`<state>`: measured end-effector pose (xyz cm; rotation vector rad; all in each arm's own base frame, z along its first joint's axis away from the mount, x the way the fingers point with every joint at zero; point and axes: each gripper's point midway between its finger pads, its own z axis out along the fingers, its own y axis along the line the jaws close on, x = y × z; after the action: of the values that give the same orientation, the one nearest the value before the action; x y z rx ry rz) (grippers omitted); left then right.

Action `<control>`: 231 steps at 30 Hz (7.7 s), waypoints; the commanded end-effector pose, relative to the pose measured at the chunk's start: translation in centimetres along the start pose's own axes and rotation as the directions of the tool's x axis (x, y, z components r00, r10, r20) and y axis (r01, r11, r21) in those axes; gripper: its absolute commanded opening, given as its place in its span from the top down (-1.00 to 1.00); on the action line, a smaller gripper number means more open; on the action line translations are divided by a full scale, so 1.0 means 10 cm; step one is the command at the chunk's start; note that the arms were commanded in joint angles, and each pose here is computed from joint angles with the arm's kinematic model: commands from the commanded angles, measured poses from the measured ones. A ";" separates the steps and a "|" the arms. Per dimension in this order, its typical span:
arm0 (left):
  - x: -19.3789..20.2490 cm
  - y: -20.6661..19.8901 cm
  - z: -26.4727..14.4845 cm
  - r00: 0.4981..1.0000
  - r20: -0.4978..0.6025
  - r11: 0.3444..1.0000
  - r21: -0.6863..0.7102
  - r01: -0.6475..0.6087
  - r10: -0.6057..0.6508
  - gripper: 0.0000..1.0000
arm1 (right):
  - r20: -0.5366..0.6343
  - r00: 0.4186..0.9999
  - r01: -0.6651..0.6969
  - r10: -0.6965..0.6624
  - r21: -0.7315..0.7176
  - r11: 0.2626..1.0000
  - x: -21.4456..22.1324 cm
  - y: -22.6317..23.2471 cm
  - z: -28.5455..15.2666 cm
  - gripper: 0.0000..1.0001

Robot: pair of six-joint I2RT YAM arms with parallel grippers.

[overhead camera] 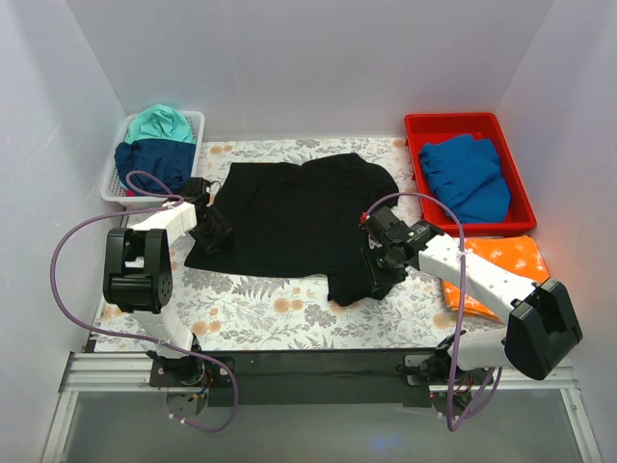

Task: Fold and stack the t-shirts
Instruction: Flatten the tshirt out

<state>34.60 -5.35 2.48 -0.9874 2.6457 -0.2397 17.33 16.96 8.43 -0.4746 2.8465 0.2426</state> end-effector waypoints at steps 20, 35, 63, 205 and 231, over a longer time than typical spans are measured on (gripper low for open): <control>0.10 0.09 0.06 0.999 -0.040 0.999 -0.039 -0.009 0.007 0.08 | 0.102 0.994 -0.043 0.029 0.137 0.990 -0.59 -0.06 0.16 0.20; 0.11 0.12 0.04 0.999 -0.033 0.999 -0.046 -0.012 0.010 0.08 | 0.002 1.000 -0.002 0.002 0.149 0.989 -0.46 -0.03 0.45 0.21; 0.20 0.23 0.12 0.998 -0.051 0.998 -0.061 -0.032 0.029 0.06 | -0.090 0.995 -0.043 0.041 -0.022 0.999 0.64 0.06 0.31 -0.01; -2.05 -1.49 -3.90 0.737 0.658 0.734 0.575 -0.362 -0.153 1.00 | 0.987 0.127 -0.427 -0.097 0.143 0.893 -2.65 -0.89 -4.54 0.97; -1.71 -0.89 -5.14 0.424 0.868 0.781 0.447 -0.437 -0.259 1.00 | 0.951 -0.289 -0.148 -0.112 0.071 0.986 -2.23 -0.41 -5.81 0.97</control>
<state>32.07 -0.88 58.80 -0.3485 1.3570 -0.4825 23.28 6.26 69.36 0.0182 1.0184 0.2553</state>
